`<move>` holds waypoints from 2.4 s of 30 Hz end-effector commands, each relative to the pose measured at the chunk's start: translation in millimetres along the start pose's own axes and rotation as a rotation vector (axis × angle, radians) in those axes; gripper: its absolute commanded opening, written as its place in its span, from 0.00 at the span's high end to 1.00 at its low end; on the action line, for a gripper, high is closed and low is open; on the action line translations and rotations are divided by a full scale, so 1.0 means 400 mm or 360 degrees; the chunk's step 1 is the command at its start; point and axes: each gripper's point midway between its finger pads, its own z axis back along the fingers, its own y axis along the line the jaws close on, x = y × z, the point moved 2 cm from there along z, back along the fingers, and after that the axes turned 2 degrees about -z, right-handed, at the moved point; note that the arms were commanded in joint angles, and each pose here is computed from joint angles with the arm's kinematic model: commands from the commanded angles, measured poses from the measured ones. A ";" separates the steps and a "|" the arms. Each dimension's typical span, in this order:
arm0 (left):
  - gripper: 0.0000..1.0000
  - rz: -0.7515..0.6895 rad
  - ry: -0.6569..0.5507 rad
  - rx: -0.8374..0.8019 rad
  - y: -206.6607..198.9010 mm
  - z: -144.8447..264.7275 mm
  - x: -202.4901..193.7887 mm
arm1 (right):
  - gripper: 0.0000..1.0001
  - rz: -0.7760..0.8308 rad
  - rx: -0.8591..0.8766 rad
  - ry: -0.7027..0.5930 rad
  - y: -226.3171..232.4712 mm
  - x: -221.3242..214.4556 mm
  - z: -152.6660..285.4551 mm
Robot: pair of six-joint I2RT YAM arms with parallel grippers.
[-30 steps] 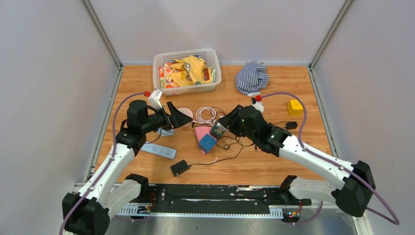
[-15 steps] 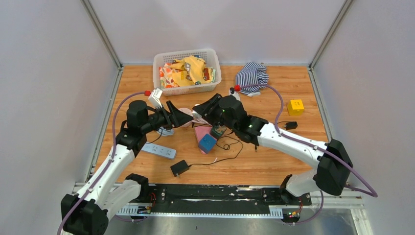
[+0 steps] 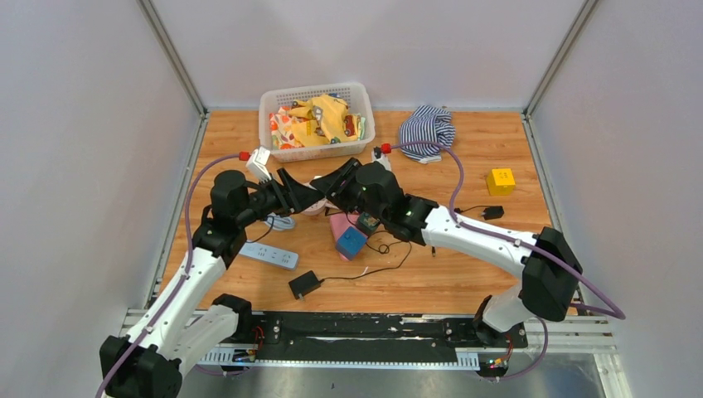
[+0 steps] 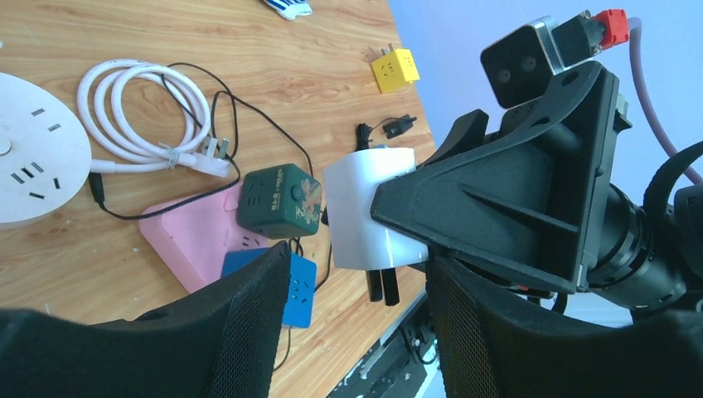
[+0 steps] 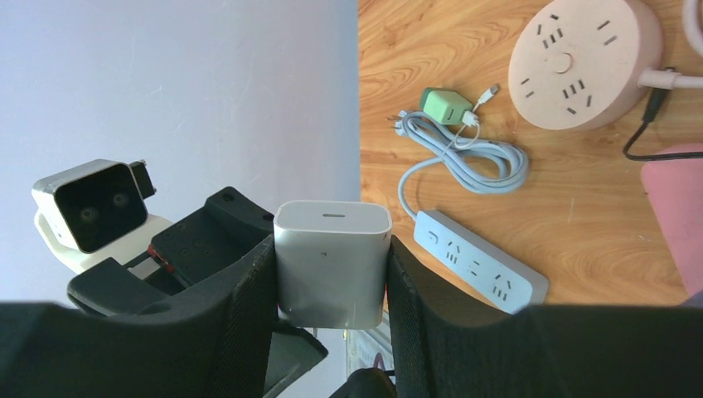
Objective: Insert the plug
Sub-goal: Pick up the plug from the center of the board.
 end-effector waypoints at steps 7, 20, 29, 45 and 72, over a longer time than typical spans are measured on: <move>0.48 -0.0032 -0.0177 -0.0020 -0.046 0.006 0.069 | 1.00 0.0029 0.0167 0.0096 0.049 -0.049 -0.007; 1.00 0.0015 -0.0218 -0.0150 -0.095 0.031 0.074 | 0.83 0.0441 0.0660 0.0424 0.036 -0.148 0.037; 1.00 0.0028 -0.0149 -0.0142 -0.075 0.020 0.048 | 0.82 0.0471 0.0633 0.0397 -0.016 -0.123 0.044; 0.33 0.0042 0.0013 -0.0255 -0.085 0.037 -0.015 | 0.95 0.1327 0.0796 0.0244 -0.057 -0.036 0.117; 0.37 0.0067 0.0383 -0.0379 -0.066 0.003 -0.091 | 0.95 0.2085 0.0948 0.0169 -0.074 -0.046 0.193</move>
